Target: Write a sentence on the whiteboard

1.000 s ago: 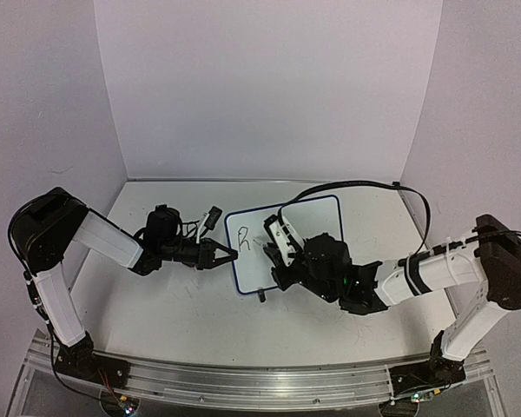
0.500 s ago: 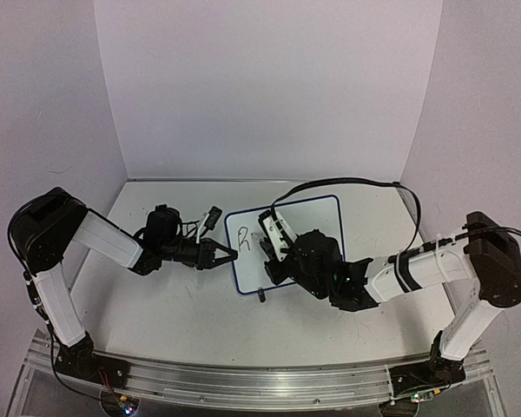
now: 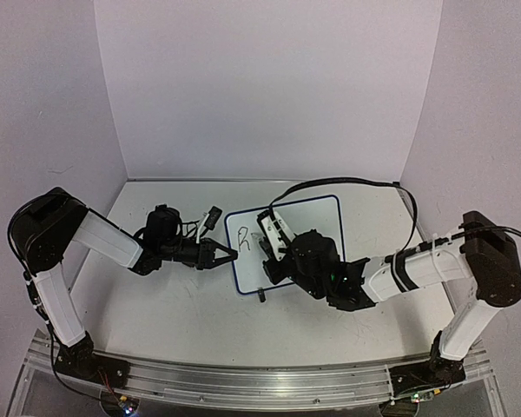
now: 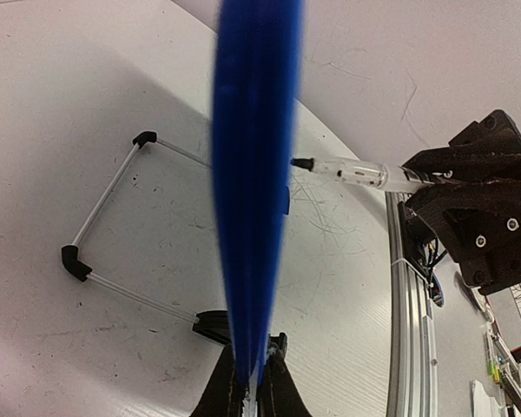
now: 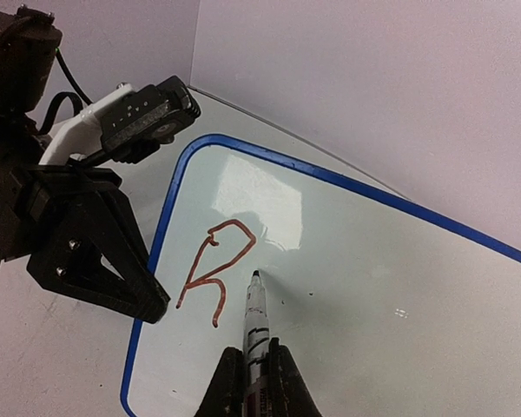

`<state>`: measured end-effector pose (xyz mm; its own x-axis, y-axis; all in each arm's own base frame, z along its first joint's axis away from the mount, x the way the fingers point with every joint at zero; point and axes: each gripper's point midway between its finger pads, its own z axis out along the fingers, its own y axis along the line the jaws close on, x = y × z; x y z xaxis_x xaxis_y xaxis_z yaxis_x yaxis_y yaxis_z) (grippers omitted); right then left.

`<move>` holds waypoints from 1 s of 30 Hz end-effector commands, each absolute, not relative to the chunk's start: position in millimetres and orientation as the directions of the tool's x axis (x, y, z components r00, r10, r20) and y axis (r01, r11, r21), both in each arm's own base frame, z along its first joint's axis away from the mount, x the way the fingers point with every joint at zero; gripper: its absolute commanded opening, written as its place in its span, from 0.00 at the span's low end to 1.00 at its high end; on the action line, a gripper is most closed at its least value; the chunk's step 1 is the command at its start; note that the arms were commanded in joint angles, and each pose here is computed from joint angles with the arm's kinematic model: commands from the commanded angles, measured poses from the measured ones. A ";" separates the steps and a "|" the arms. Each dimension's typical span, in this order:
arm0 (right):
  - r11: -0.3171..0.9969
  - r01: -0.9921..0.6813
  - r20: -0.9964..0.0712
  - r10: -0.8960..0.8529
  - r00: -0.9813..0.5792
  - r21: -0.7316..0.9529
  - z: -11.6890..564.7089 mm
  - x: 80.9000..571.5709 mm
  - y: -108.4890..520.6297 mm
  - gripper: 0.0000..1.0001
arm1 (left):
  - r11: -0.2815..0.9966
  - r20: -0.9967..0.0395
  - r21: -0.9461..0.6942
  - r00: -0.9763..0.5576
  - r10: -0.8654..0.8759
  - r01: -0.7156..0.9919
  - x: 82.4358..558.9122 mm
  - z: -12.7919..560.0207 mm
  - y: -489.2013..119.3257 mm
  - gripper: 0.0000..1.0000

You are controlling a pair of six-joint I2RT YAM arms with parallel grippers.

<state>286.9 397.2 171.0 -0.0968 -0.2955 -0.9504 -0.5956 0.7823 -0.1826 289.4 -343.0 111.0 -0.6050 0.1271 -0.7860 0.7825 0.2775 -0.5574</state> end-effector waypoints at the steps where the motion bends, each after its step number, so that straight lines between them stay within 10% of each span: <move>1: 0.796 -0.585 -0.965 -0.250 -0.082 -0.156 185.7 291.7 406.6 0.00 | 0.349 -0.770 -0.551 -0.623 0.136 0.758 296.4 101.5 -336.3 0.00; 30: 0.760 -0.640 -0.983 -0.178 -0.038 -0.113 203.0 269.2 385.9 0.00 | 0.348 -0.769 -0.554 -0.625 0.136 0.757 297.6 101.8 -337.5 0.00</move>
